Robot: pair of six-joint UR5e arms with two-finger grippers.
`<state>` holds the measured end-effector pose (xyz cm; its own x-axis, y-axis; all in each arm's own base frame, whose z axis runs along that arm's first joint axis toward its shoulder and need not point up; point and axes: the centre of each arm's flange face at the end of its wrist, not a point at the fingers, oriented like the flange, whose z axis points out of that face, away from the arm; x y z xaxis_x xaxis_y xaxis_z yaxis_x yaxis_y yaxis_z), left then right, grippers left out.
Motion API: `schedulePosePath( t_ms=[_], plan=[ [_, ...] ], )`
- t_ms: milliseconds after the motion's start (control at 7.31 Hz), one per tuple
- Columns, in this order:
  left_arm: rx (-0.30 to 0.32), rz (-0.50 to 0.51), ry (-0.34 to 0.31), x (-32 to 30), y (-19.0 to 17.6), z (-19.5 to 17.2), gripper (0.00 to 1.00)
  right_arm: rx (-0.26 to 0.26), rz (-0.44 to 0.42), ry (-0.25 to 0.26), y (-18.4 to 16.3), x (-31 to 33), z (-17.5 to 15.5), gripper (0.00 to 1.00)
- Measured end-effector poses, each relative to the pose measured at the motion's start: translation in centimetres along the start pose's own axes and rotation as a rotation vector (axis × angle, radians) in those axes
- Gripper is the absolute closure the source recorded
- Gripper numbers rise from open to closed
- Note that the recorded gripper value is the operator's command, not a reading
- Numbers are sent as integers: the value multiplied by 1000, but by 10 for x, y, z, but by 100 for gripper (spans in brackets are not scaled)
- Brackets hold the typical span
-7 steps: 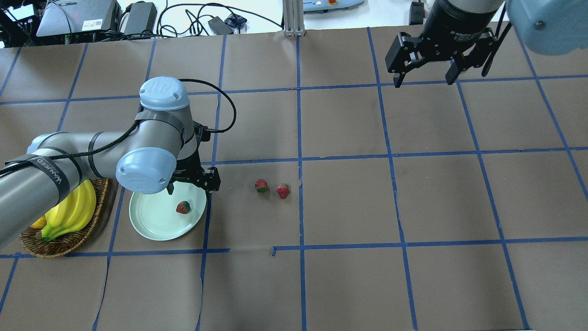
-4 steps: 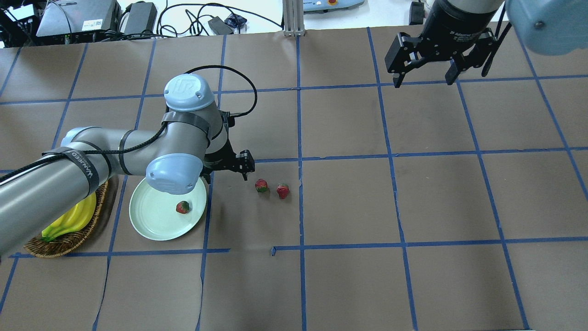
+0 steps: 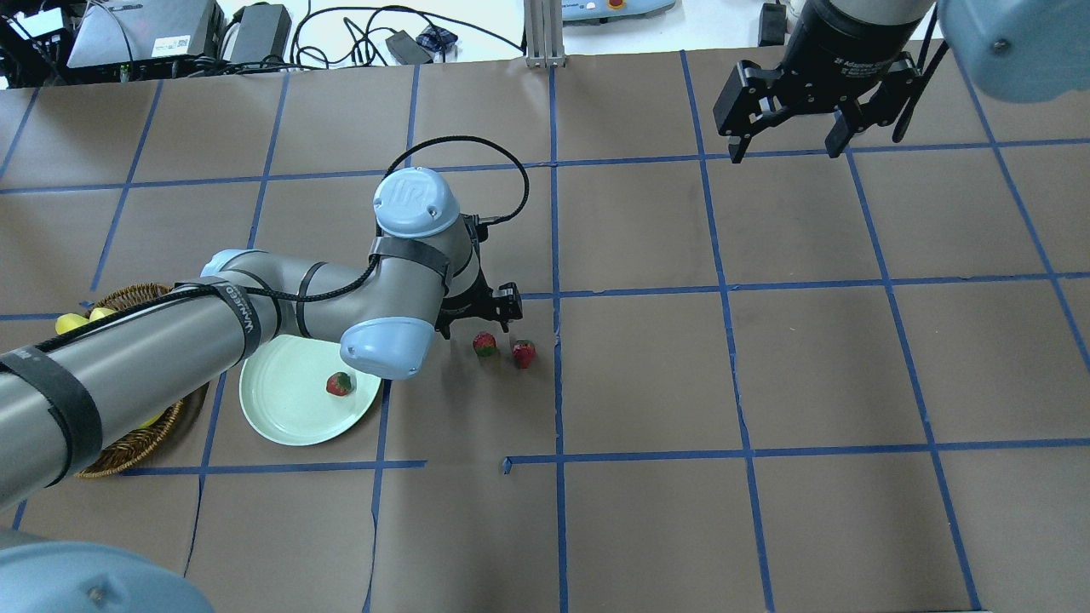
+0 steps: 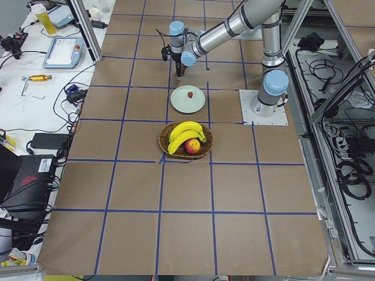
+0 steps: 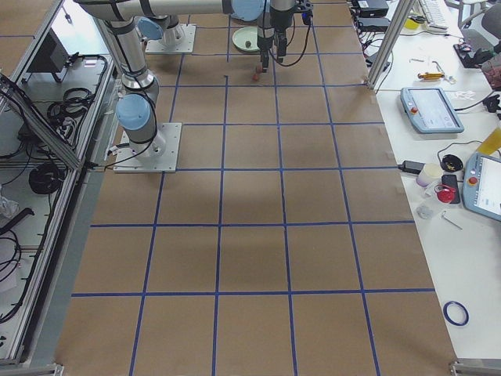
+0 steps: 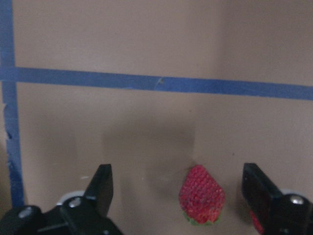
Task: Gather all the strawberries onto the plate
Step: 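Grasp a second strawberry with the left gripper and carry it over the plate, then open the left gripper to drop the strawberry onto the plate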
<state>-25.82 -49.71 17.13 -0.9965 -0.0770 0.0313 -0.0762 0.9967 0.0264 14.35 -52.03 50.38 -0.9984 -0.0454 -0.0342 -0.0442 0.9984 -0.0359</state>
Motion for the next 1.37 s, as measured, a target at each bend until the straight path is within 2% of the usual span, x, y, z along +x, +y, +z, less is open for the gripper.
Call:
schedulePosePath(
  t_ms=[410,547,684,821,957,1094,1231,1368],
  plan=[
    [-58,16,-39,-1,7,2,100,2,0,0,0,0,-1,0],
    [-58,38,-76,-7,6,-5,100,3,0,0,0,0,-1,0],
    [-82,78,-139,-25,3,-12,100,3,0,0,0,0,-1,0],
    [-128,112,-195,-55,-4,-23,100,2,0,0,0,0,-1,0],
    [-173,131,-215,-89,-9,-34,100,2,0,0,0,0,-1,0],
    [-207,149,-217,-113,-11,-41,61,2,0,0,0,0,0,0],
    [-227,165,-214,-126,-11,-45,1,2,0,0,0,0,0,0],
    [-240,174,-211,-131,-9,-44,0,1,0,0,-1,0,0,0]
  ],
)
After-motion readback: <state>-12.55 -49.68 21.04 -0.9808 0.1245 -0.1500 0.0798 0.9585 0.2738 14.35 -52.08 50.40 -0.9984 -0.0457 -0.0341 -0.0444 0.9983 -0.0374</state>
